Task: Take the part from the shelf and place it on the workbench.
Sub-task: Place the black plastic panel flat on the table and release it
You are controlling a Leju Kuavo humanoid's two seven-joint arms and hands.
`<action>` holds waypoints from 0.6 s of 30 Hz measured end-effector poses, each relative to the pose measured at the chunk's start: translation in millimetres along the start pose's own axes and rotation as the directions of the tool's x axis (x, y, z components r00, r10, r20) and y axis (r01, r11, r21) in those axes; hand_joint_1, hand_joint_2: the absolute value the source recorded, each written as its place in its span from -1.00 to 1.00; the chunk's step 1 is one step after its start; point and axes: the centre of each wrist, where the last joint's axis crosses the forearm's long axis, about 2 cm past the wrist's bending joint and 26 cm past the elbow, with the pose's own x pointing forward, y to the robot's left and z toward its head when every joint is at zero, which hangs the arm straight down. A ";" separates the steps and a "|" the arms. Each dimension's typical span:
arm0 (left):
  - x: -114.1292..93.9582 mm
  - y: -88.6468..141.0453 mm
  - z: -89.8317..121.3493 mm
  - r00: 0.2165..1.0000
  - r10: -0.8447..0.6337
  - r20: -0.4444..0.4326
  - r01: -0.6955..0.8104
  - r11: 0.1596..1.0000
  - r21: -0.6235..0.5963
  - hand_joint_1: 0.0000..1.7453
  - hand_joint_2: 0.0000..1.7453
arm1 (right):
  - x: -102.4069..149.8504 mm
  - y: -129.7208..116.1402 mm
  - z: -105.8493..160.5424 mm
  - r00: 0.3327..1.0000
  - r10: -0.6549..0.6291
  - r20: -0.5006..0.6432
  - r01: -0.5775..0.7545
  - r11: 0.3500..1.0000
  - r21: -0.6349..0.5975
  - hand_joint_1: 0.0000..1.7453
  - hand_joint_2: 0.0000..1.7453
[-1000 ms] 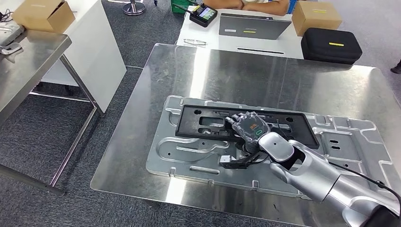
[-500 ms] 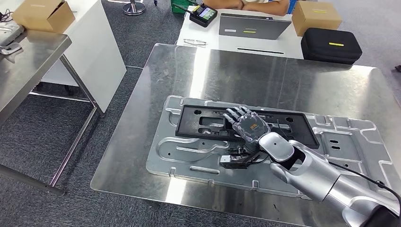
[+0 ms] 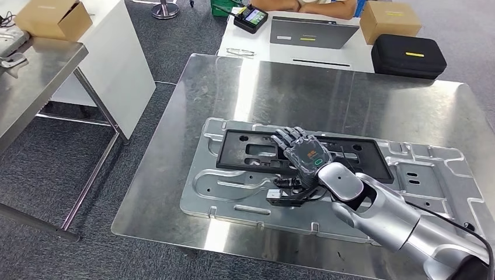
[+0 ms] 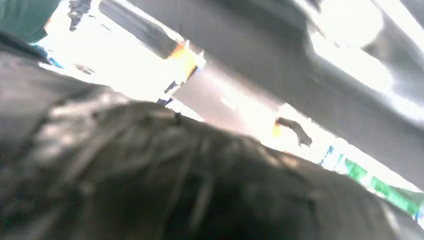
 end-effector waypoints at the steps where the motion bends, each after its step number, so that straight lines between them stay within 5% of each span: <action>1: -0.2 -0.8 -0.1 1.000 0.002 0.000 -0.002 1.000 -0.001 -1.00 -1.00 | 3.4 -4.5 1.2 1.000 -0.004 -0.001 0.004 0.999 -0.032 -1.00 -1.00; 9: -2.1 -8.7 -1.0 1.000 0.008 -0.007 -0.008 1.000 -0.010 -1.00 -1.00 | 31.6 -35.5 15.9 0.999 -0.037 0.000 0.035 0.964 -0.262 -1.00 -1.00; 18: -2.8 -11.7 -1.4 1.000 -0.003 -0.009 0.003 1.000 -0.015 -1.00 -1.00 | 41.0 -48.3 23.9 0.997 -0.072 0.027 0.077 0.944 -0.322 -1.00 -1.00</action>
